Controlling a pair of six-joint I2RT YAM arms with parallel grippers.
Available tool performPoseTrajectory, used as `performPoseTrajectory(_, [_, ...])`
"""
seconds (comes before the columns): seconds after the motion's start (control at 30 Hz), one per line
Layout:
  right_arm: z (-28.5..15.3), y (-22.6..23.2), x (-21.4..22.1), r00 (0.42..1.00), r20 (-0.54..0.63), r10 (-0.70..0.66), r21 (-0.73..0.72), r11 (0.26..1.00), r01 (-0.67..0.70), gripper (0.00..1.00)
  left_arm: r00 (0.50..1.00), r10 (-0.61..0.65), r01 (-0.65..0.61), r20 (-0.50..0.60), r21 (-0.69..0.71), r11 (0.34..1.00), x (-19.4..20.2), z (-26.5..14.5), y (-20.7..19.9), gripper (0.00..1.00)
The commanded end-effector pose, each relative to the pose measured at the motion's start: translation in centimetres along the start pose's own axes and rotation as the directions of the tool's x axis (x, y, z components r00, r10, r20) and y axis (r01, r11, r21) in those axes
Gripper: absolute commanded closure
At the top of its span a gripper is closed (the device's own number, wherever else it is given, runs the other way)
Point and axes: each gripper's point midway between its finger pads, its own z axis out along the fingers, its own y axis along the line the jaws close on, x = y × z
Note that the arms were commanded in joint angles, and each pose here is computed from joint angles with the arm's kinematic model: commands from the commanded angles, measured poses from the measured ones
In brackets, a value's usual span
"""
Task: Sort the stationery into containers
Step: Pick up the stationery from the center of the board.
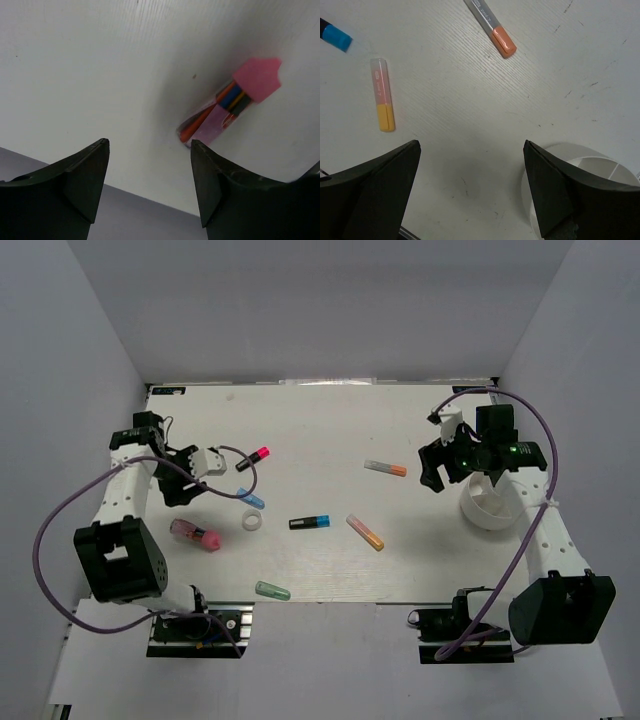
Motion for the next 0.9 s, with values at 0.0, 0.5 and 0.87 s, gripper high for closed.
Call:
performPoseTrajectory(0.0, [-0.9,0.3,-1.7,0.999,0.036,-0.029,-0.022,0.999,0.030,0.11,0.986,0.167,-0.167,0.006,0.085,0.982,1.4,-1.1,-0.2,0.23])
performPoseTrajectory(0.5, [-0.1,0.3,-1.3,1.000,0.007,-0.027,-0.038,0.999,0.028,0.11,0.935,0.336,-0.348,0.117,0.108,0.931,4.2,1.3,-3.3,0.02])
performPoseTrajectory(0.87, [0.2,0.1,-0.6,1.000,-0.015,-0.024,-0.033,0.999,0.023,0.11,0.859,0.464,-0.481,0.217,0.030,0.876,3.0,4.4,-4.6,0.02])
